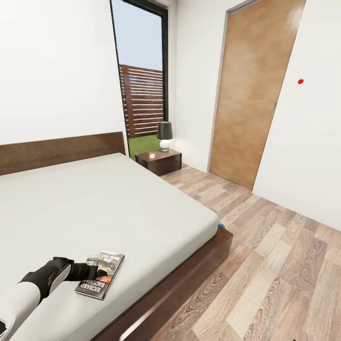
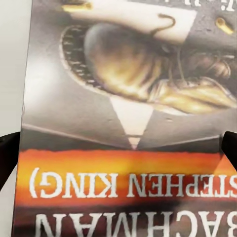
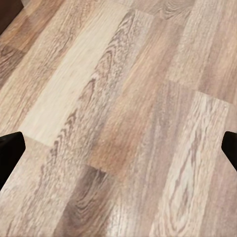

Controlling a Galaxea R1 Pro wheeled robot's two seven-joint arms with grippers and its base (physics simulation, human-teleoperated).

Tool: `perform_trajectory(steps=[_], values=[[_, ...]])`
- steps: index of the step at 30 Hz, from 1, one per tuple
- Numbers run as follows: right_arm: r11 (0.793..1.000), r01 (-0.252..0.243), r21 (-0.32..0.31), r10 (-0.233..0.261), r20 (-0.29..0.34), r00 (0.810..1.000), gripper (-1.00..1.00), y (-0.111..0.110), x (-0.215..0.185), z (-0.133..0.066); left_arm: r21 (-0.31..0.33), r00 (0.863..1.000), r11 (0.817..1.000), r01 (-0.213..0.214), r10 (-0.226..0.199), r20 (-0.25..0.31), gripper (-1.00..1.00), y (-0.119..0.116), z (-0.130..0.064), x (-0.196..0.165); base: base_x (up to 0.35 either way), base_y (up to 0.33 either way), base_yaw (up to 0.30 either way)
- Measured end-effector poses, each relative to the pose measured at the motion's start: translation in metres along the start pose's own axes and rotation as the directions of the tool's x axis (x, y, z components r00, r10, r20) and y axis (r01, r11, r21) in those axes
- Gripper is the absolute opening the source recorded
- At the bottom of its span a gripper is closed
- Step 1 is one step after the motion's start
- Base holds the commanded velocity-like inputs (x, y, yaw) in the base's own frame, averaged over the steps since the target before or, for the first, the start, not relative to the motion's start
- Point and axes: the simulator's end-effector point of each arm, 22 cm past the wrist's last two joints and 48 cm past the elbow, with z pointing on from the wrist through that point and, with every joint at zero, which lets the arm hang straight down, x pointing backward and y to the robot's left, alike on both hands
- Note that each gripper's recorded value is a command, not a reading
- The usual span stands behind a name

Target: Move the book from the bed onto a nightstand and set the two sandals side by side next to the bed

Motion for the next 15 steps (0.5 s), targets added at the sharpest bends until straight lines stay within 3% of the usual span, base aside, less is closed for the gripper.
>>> perform_trajectory(steps=[15], values=[[1.0, 0.001, 0.0, -0.001, 0.0, 1.0, 1.0, 0.0002, 0.0, 0.0, -0.001, 1.0, 1.0, 0.0, 0.0, -0.001, 1.0, 0.0001, 0.0001, 0.0004, -0.065, -0.069, 0.0]])
